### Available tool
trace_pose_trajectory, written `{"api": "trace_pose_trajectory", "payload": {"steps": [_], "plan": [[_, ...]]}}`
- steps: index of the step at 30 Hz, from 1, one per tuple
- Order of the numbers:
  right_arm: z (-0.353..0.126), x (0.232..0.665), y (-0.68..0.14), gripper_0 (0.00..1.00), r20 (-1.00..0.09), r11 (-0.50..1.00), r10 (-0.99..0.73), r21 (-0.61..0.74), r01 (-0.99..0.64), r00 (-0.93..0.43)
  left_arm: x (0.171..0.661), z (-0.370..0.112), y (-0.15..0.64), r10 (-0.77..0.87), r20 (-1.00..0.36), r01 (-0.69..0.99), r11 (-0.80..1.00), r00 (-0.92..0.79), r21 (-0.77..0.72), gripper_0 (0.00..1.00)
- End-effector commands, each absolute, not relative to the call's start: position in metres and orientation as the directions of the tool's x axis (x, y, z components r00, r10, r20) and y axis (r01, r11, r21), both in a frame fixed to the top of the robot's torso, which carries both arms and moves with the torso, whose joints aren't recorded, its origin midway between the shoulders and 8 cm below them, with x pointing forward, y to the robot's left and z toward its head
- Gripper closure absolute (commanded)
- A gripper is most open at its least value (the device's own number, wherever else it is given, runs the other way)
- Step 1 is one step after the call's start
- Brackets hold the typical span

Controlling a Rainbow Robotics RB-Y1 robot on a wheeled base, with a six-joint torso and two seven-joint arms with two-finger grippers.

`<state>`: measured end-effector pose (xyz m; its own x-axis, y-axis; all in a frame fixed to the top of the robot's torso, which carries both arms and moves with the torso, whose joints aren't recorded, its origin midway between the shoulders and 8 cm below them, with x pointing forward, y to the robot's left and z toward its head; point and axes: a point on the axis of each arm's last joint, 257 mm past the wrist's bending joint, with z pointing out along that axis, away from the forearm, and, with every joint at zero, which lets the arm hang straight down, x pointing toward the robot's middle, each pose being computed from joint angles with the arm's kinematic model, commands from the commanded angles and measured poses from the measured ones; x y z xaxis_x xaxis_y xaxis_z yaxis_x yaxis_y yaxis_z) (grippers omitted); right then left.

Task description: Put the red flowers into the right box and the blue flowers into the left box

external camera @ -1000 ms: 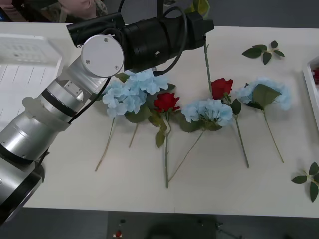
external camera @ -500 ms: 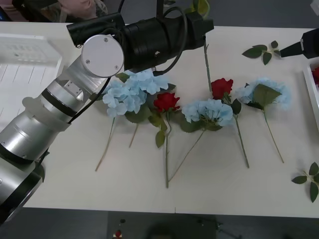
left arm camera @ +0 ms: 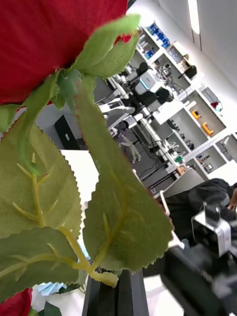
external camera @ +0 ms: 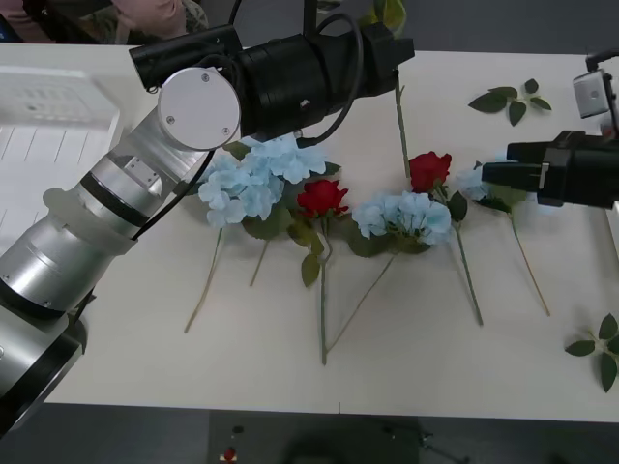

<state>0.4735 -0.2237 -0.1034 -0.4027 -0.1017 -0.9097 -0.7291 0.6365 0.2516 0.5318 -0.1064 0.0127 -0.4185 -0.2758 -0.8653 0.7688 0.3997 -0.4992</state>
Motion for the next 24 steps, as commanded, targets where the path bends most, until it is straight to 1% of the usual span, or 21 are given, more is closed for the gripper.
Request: {"api": "trace_pose_trajectory", "payload": {"steps": [1, 10, 14, 17, 18, 20, 21, 23, 24], "plan": [[-0.074, 0.476, -0.178, 0.00, -0.952, 0.573, -0.067, 0.208, -0.792, -0.299, 0.531, 0.045, -0.107, -0.278, -0.891, 0.804, 0.393, -0.359, -0.446, 1.00], [-0.061, 0.482, -0.116, 0.00, -0.981, 0.520, 0.017, 0.175, -0.836, -0.195, 0.531, 0.045, -0.107, -0.278, -0.891, 0.804, 0.393, -0.359, -0.446, 1.00], [-0.056, 0.485, -0.099, 0.00, -0.988, 0.513, 0.022, 0.144, -0.846, -0.154, 0.531, 0.045, -0.107, -0.278, -0.891, 0.804, 0.393, -0.359, -0.446, 1.00], [-0.053, 0.488, -0.088, 0.18, -0.990, 0.513, 0.041, 0.137, -0.848, -0.136, 0.531, 0.045, -0.107, -0.278, -0.891, 0.804, 0.393, -0.359, -0.446, 1.00], [-0.052, 0.487, -0.084, 0.21, -0.990, 0.508, 0.047, 0.140, -0.850, -0.135, 0.531, 0.045, -0.107, -0.278, -0.891, 0.804, 0.393, -0.359, -0.446, 1.00], [-0.050, 0.490, -0.076, 0.30, -0.991, 0.508, 0.056, 0.133, -0.851, -0.122, 0.531, 0.045, -0.107, -0.278, -0.891, 0.804, 0.393, -0.359, -0.446, 1.00], [-0.050, 0.492, -0.074, 0.33, -0.992, 0.512, 0.052, 0.125, -0.850, -0.114, 0.531, 0.045, -0.107, -0.278, -0.891, 0.804, 0.393, -0.359, -0.446, 1.00], [-0.050, 0.497, -0.067, 0.42, -0.994, 0.518, 0.053, 0.112, -0.848, -0.099, 0.531, 0.045, -0.107, -0.278, -0.891, 0.804, 0.393, -0.359, -0.446, 1.00], [-0.050, 0.499, -0.065, 0.50, -0.993, 0.519, 0.057, 0.114, -0.847, -0.099, 0.531, 0.045, -0.107, -0.278, -0.891, 0.804, 0.393, -0.359, -0.446, 1.00]]}}
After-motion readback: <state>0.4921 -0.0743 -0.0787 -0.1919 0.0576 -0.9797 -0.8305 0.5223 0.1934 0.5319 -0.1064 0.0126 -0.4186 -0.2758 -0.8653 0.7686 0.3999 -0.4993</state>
